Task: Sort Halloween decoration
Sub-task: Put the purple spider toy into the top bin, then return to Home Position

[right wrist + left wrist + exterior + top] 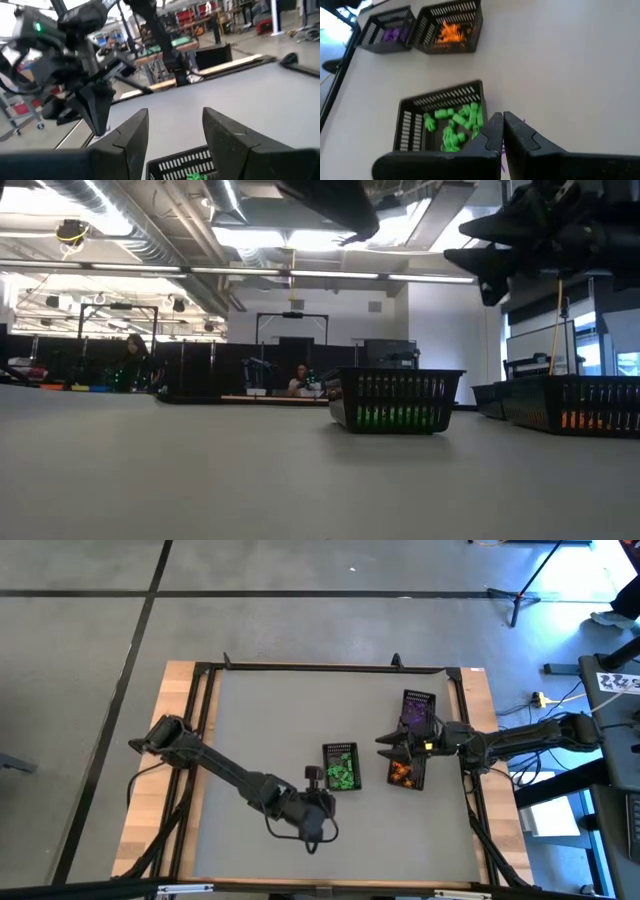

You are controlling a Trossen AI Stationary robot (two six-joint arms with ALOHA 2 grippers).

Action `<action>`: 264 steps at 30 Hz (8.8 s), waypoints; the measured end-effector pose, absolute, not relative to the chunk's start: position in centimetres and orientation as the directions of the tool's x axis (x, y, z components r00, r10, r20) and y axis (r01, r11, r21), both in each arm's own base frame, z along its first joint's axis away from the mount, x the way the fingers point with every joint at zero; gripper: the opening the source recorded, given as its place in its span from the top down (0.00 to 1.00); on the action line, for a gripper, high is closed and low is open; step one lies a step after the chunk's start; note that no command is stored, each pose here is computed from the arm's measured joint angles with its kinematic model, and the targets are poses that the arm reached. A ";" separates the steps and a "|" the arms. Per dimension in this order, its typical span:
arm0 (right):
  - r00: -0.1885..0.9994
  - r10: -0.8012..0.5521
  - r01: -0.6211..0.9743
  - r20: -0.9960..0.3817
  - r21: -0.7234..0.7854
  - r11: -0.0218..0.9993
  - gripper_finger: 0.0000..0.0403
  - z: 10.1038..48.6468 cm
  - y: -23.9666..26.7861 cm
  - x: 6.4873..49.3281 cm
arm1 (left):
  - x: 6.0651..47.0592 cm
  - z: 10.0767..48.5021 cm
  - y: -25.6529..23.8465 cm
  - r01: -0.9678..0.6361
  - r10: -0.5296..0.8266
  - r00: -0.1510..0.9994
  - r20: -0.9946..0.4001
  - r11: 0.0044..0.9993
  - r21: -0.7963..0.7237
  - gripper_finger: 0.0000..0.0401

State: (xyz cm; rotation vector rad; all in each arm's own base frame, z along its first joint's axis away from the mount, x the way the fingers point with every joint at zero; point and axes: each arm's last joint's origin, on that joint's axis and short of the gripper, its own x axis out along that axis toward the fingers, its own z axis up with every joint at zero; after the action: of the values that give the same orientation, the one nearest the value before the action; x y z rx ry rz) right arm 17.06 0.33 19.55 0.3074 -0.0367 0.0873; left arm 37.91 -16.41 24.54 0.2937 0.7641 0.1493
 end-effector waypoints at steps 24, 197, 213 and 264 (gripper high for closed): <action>0.947 0.292 -0.281 -0.135 0.099 0.955 0.54 19.6 6.2 24.9 | 40.5 25.8 -12.9 -0.132 0.294 0.788 -0.541 0.939 0.319 1.00; 0.971 -0.235 0.224 0.053 0.166 0.960 0.98 17.0 -3.5 9.1 | 10.5 18.3 0.3 -0.263 0.283 0.948 0.148 0.955 -0.140 0.98; 0.969 -0.243 0.231 0.052 0.167 0.958 0.98 17.0 -3.5 9.1 | 10.5 18.3 0.3 -0.262 0.281 0.948 0.148 0.955 -0.140 0.98; 0.968 -0.244 0.232 0.052 0.168 0.958 0.98 17.0 -3.5 9.1 | 10.5 18.3 0.3 -0.261 0.281 0.948 0.148 0.955 -0.140 0.98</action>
State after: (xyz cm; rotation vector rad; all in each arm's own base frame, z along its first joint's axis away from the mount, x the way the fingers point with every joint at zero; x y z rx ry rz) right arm 9.06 -3.49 17.03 0.1615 -0.0728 -0.2413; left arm 10.50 0.27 18.26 -0.1192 -0.1677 0.2764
